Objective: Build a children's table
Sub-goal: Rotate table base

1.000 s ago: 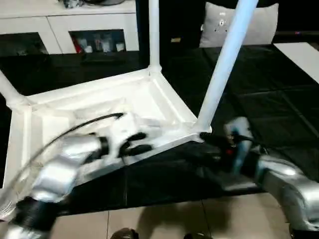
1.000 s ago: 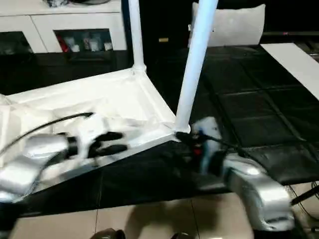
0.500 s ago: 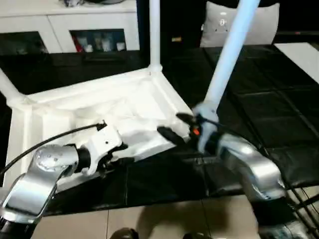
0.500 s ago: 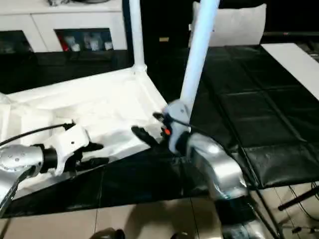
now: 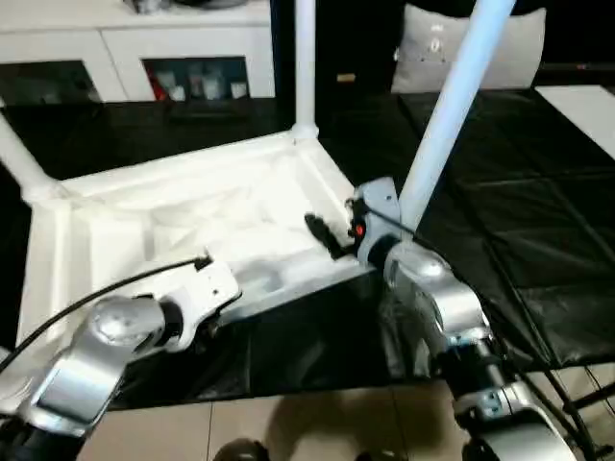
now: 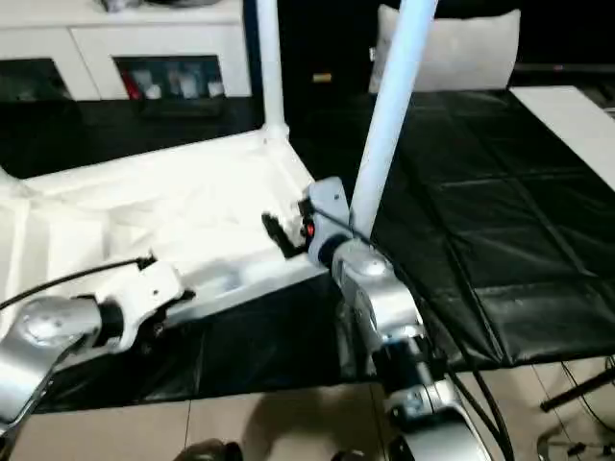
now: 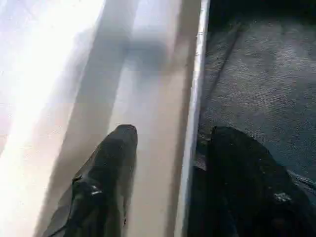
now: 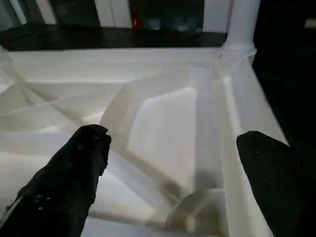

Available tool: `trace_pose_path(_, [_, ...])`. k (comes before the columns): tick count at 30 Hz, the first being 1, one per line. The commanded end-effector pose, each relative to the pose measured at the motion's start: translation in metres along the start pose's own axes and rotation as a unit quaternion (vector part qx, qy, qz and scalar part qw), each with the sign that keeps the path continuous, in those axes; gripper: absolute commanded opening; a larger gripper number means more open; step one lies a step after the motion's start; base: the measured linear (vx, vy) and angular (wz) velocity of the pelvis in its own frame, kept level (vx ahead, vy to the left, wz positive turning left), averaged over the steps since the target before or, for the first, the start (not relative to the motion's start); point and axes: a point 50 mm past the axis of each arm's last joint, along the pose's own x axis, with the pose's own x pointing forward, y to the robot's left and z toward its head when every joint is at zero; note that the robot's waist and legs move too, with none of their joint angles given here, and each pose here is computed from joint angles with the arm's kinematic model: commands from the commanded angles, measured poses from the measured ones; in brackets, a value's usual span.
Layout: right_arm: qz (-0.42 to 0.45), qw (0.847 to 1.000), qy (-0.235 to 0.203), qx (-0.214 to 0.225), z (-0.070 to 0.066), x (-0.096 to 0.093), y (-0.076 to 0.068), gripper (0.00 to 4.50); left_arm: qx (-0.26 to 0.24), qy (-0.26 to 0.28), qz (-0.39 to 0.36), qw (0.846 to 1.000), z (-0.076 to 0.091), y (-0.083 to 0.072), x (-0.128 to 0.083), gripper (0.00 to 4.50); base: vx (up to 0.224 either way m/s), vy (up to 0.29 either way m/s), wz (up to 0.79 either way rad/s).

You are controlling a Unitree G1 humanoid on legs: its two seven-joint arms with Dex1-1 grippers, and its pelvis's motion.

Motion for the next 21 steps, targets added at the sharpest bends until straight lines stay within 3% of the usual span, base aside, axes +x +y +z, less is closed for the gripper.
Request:
trace_pose_path(1, [-0.044,0.999,-0.011,0.010,0.002,-0.003,-0.017,4.50,-0.019,0.039,0.006,0.999,-0.023,-0.005,0.012,2.67,0.000,0.000,0.00])
trace_pose_path(2, [-0.070,0.997,-0.017,0.018,0.002,-0.005,-0.026,4.50,-0.004,0.041,0.013,0.999,-0.030,-0.007,0.027,2.67,0.000,0.000,0.00])
trace_pose_path(5, [-0.091,0.995,-0.020,0.027,0.002,-0.007,-0.033,4.50,-0.002,0.039,0.024,0.999,-0.033,-0.009,0.043,2.67,-0.052,-0.002,0.11])
trace_pose_path(8, [-0.121,0.992,-0.025,0.028,0.001,-0.012,-0.047,4.50,0.014,0.017,0.051,0.998,-0.024,-0.008,0.076,2.67,-0.018,0.004,0.00])
trace_pose_path(11, [-0.139,0.990,-0.026,0.026,0.001,-0.016,-0.058,4.50,0.023,0.013,0.051,0.998,-0.022,-0.008,0.091,2.67,-0.069,0.023,-0.03])
trace_pose_path(17, [-0.167,0.985,-0.024,0.018,0.002,-0.025,-0.080,4.50,0.033,0.014,0.043,0.998,-0.026,-0.006,0.103,2.67,-0.104,0.026,0.03])
trace_pose_path(21, [-0.166,0.986,-0.029,0.013,0.006,-0.028,-0.085,4.50,0.007,-0.031,0.028,0.999,-0.016,-0.006,0.110,2.67,0.018,-0.097,0.04])
